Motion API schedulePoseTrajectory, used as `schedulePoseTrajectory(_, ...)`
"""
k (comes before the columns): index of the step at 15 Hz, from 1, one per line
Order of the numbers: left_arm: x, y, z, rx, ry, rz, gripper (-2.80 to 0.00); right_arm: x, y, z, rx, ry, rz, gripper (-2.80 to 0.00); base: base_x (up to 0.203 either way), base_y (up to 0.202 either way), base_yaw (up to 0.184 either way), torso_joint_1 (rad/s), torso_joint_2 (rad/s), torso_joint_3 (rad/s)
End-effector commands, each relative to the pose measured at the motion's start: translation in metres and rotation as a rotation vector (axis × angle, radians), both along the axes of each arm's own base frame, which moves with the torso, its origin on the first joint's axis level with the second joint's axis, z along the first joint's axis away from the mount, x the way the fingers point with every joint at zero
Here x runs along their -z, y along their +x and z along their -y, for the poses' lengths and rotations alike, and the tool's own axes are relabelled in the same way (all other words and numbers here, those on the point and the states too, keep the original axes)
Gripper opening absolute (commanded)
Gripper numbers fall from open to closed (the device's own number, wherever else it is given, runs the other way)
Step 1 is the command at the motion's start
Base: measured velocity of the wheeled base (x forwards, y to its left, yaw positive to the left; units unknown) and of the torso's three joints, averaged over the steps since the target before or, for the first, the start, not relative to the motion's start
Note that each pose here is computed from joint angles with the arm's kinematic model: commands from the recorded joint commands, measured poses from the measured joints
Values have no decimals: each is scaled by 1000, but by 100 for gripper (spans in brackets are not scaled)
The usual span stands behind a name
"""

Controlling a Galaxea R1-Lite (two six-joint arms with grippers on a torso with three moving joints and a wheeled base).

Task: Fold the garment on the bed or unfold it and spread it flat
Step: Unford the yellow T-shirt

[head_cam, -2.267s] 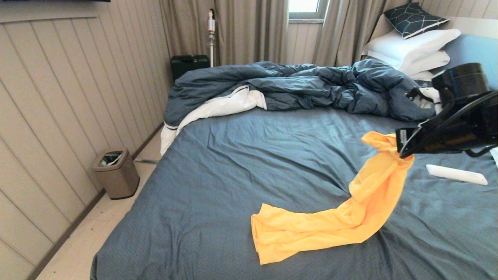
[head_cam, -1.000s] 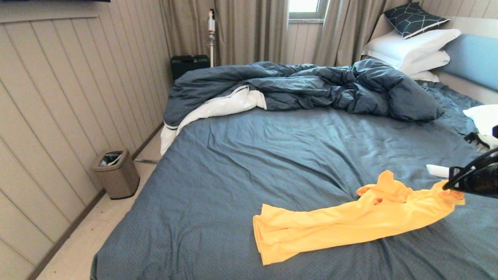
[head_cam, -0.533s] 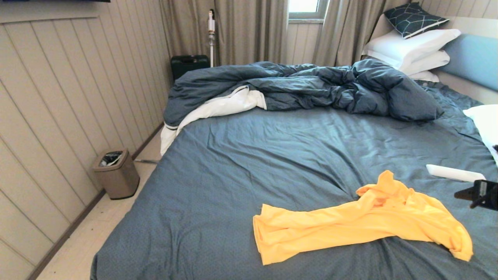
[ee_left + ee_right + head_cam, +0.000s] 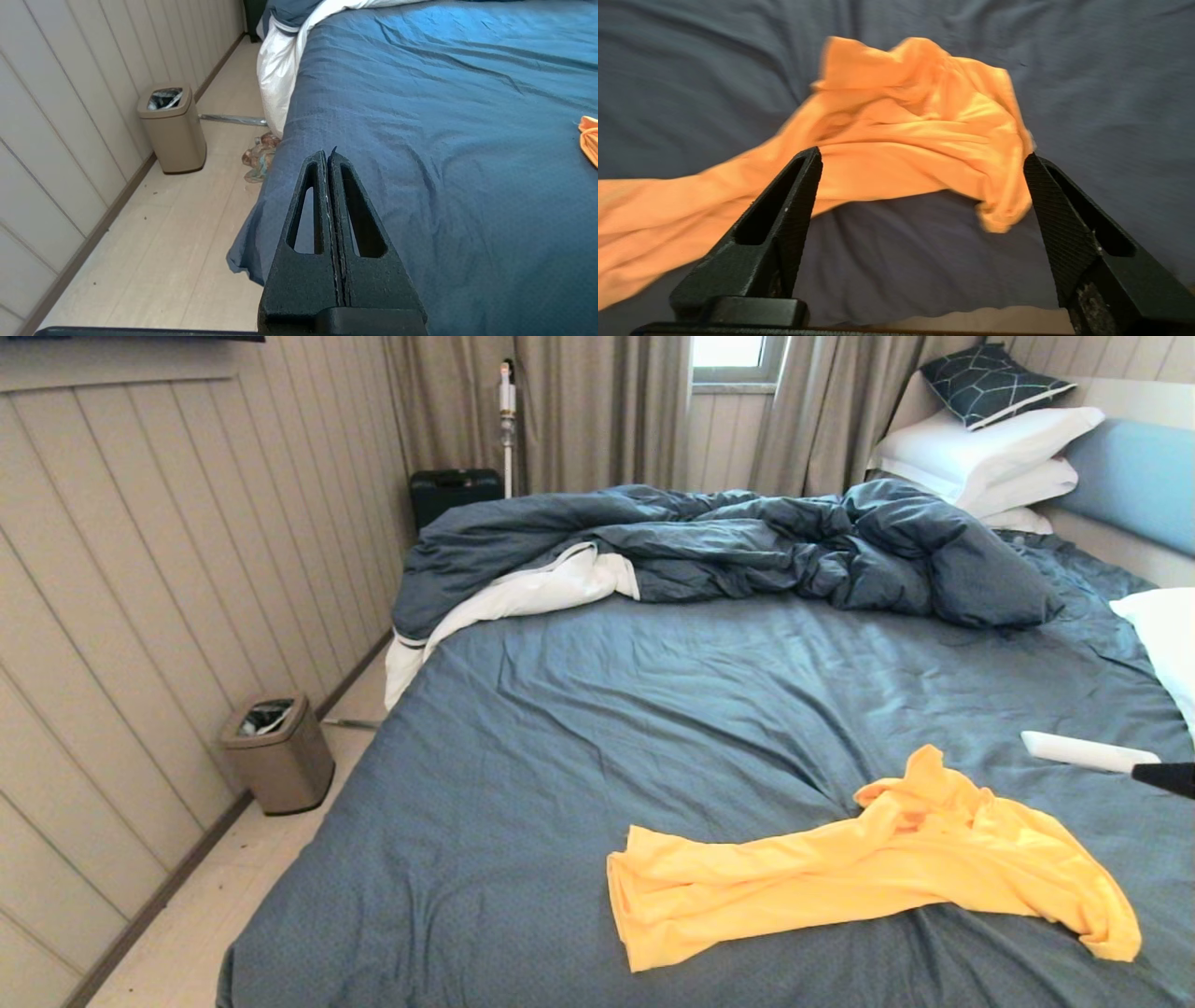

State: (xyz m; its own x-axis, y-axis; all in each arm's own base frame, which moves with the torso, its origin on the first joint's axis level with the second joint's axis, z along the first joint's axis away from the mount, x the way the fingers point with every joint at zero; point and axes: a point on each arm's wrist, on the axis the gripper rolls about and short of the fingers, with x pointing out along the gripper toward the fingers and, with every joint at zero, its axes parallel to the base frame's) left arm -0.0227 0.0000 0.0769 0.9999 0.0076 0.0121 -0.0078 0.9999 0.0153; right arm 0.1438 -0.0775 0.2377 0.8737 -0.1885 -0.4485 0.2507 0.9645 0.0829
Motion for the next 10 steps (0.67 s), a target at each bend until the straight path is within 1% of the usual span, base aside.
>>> schedulePoseTrajectory(1, 0, 0, 0, -1, 0, 0, -280, -11, -16, -14, -32, 6, 73, 0, 0, 0, 0, 0, 0, 0)
schedulePoseTrajectory(4, 0, 0, 0, 0, 0, 0, -280, -11, -21, -17, -149, 91, 114, 0, 0, 0, 0, 0, 0, 0)
schedulePoseTrajectory(7, 0, 0, 0, 0, 0, 0, -280, -12, -17, -14, -159, 99, 114, 0, 0, 0, 0, 0, 0, 0)
schedulePoseTrajectory(10, 0, 0, 0, -1, 0, 0, -280, -5, -12, -15, -188, 124, 87, 0, 0, 0, 0, 0, 0, 0)
